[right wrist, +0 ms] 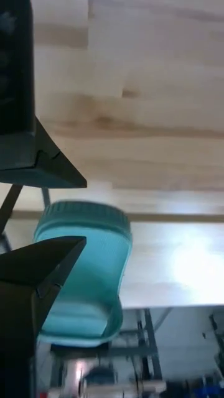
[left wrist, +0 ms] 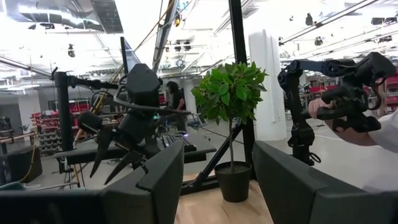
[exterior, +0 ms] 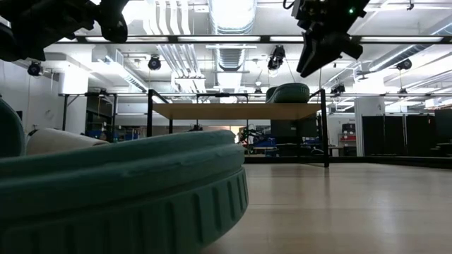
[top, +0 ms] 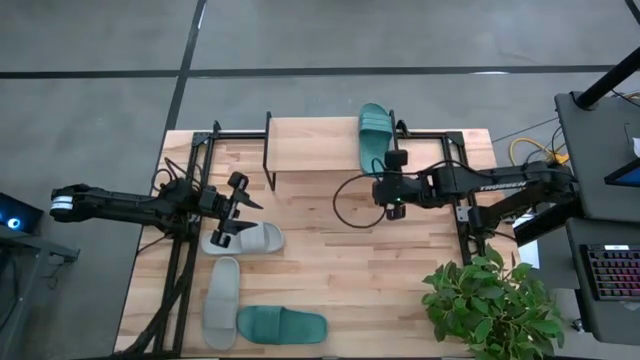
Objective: Pick and place slides into the shelf
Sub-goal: Put the top green slide on the shelf
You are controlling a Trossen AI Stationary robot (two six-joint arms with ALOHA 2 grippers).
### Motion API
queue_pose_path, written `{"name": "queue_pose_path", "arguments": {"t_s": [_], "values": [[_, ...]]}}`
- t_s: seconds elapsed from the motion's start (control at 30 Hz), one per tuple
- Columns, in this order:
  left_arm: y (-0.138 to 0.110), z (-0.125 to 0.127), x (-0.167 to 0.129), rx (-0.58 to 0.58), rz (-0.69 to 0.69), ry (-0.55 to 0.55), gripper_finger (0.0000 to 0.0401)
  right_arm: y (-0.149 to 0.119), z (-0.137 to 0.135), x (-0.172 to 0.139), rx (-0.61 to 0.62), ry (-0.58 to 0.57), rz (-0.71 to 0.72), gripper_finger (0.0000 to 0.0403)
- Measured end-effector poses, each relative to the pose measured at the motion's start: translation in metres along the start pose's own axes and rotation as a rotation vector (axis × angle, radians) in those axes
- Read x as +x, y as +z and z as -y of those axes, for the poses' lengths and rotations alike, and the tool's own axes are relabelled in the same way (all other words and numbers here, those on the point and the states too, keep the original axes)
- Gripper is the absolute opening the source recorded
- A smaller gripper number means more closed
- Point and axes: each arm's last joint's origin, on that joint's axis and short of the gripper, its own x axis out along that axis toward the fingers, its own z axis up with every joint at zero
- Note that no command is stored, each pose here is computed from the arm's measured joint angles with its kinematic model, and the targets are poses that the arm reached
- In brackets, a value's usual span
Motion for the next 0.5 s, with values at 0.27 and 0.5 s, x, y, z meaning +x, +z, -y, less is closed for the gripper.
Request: {"name": "queue_pose_path", "arguments": {"t_s": [0.27,0.5], "values": [[0.0000,0.0000,0.0000,0.001,0.000,0.000,0.0178,-0.0002,0.0002,0.0006,-0.014,-0.019,-0.006,0.0125],[-0.0001,-0.0001,0.0001,0.001,-0.001,0.000,0.0178,0.0001,0.0002,0.0006,-0.007,-0.016,-0.002,0.0134]]}}
